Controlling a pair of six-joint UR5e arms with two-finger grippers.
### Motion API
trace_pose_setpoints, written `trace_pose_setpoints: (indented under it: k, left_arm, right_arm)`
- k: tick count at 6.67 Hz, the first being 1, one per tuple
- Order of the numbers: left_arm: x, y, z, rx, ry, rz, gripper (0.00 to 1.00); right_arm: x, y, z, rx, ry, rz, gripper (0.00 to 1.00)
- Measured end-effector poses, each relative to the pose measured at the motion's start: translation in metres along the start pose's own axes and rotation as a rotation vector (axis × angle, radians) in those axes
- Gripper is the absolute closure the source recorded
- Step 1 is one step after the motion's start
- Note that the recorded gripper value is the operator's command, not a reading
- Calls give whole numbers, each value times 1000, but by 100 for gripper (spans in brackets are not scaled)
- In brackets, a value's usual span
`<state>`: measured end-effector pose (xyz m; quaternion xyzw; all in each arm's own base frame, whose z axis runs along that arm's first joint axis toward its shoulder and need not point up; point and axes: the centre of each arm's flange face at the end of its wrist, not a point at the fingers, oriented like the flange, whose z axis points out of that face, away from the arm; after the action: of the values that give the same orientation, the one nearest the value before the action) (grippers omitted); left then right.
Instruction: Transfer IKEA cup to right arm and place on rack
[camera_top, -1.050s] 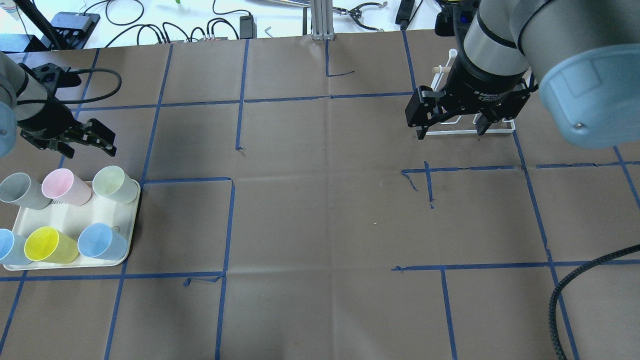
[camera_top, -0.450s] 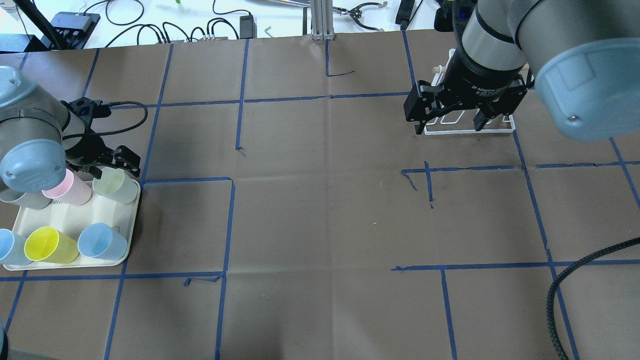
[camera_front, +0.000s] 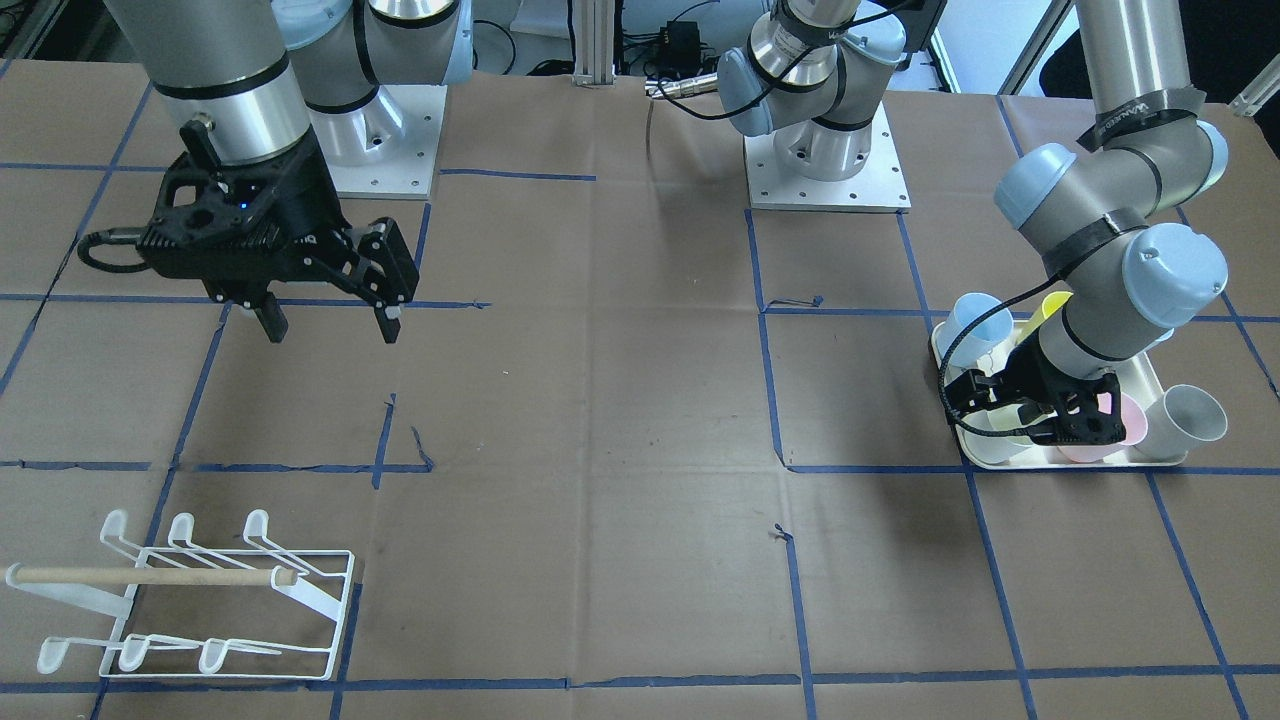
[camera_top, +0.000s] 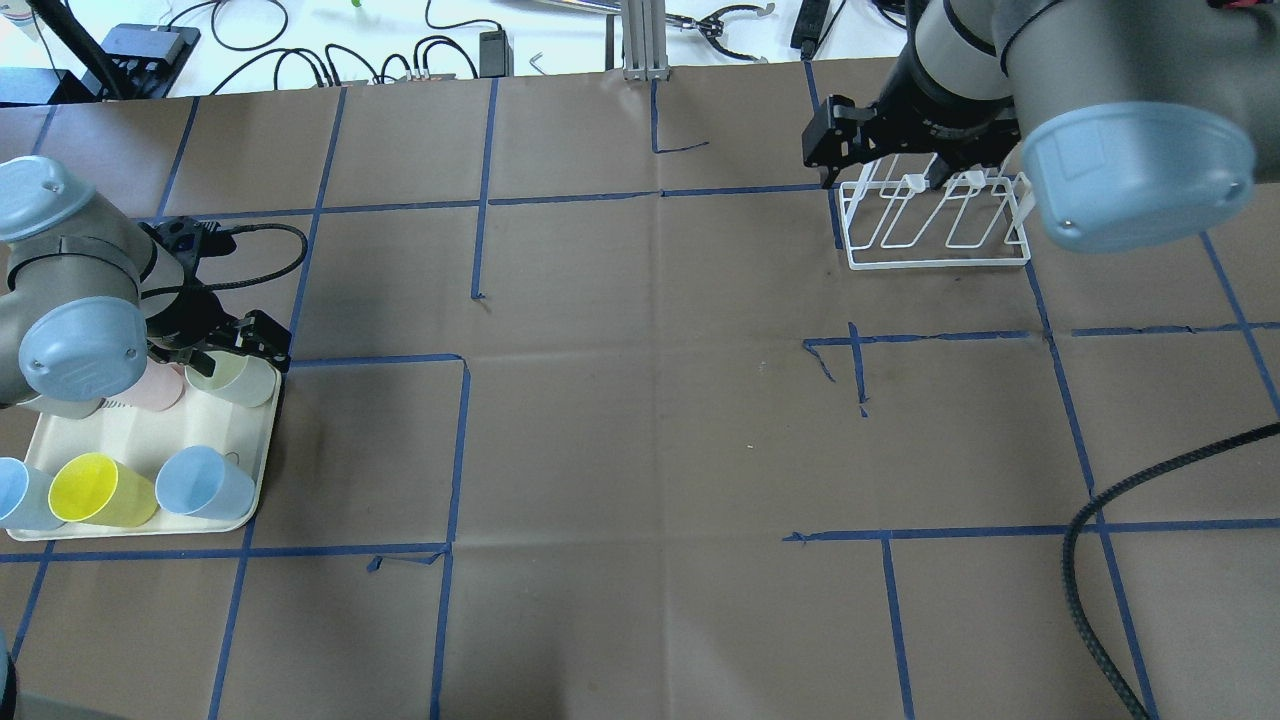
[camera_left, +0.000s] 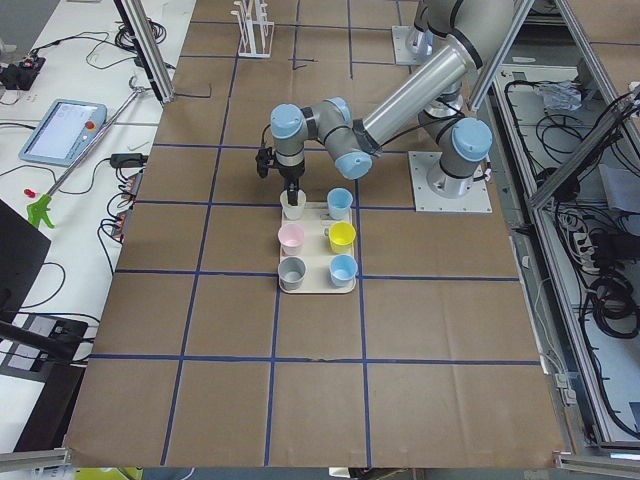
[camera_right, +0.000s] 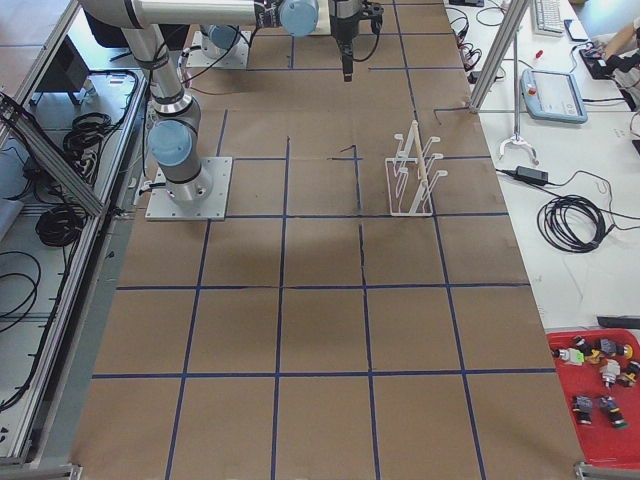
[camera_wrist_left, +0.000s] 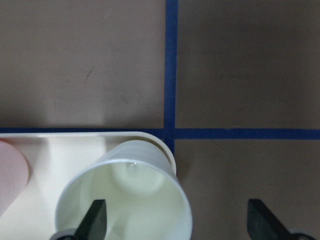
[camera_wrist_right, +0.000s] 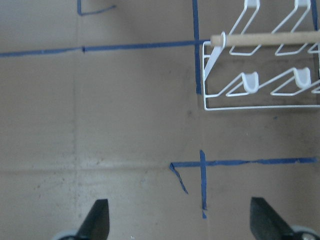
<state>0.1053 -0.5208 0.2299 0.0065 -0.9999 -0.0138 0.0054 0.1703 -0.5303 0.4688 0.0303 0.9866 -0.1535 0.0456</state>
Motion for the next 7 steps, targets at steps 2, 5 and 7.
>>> trace_pose_setpoints:
  k: [2,5,7]
  left_arm:
    - [-1,2,-2,-5,-1,3,98]
    - [-12,4,-8,-2,5,-7,100]
    - [-28,6,-45,12,3,-20,100]
  right_arm:
    - [-18,-32,14,180,-191,159,0]
    - [-43,-27,31,216,-484,487,0]
    - [-50,-4,40,204,-650,671,0]
